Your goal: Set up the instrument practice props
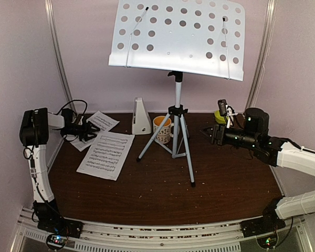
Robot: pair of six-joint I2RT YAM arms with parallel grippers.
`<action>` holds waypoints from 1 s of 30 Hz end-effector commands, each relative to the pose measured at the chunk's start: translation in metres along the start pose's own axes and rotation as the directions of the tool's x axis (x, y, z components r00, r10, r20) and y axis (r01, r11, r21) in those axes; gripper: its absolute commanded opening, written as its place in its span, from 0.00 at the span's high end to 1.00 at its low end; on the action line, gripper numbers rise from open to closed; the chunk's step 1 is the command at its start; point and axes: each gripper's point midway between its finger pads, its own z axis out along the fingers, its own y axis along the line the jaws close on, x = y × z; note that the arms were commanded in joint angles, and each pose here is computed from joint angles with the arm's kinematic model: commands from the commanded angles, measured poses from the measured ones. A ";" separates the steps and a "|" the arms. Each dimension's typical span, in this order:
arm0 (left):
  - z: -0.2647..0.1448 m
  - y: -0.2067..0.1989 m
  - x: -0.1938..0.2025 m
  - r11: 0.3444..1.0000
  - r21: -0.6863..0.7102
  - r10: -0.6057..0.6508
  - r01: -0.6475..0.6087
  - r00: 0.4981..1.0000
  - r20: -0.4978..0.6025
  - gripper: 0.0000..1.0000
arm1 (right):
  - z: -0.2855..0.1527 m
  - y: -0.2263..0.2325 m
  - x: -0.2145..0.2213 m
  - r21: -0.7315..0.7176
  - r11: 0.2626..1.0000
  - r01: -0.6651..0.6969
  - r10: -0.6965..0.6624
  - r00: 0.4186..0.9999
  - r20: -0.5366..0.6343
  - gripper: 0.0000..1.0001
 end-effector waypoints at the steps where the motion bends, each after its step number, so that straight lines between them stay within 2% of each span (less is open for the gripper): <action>1: -0.001 -0.019 -0.002 0.995 0.079 0.054 -0.055 0.998 0.016 0.54 | 0.001 0.005 -0.014 -0.001 1.000 0.019 -0.019 0.999 0.031 0.40; 6: -0.010 -0.004 0.000 0.996 -0.054 0.072 -0.071 0.997 0.011 0.42 | 0.000 0.009 -0.016 -0.009 1.000 0.018 -0.017 0.999 0.035 0.40; 11: -0.012 0.004 0.009 0.989 -0.109 0.093 -0.096 0.995 -0.036 0.42 | -0.002 0.011 -0.015 -0.019 1.000 0.018 -0.017 0.999 0.028 0.40; 18: 0.011 -0.008 0.038 0.992 -0.049 0.107 -0.113 0.989 -0.104 0.49 | -0.001 0.011 -0.013 -0.022 1.000 0.010 -0.010 0.999 0.031 0.40; 23: 0.020 -0.023 0.048 0.995 0.049 0.089 -0.086 0.993 -0.071 0.58 | -0.001 0.011 -0.015 -0.019 1.000 0.013 -0.013 0.999 0.036 0.40; 30: 0.030 -0.050 0.065 0.985 0.125 0.131 -0.122 0.989 -0.068 0.68 | -0.001 0.011 -0.013 -0.019 1.000 0.010 -0.009 0.999 0.035 0.40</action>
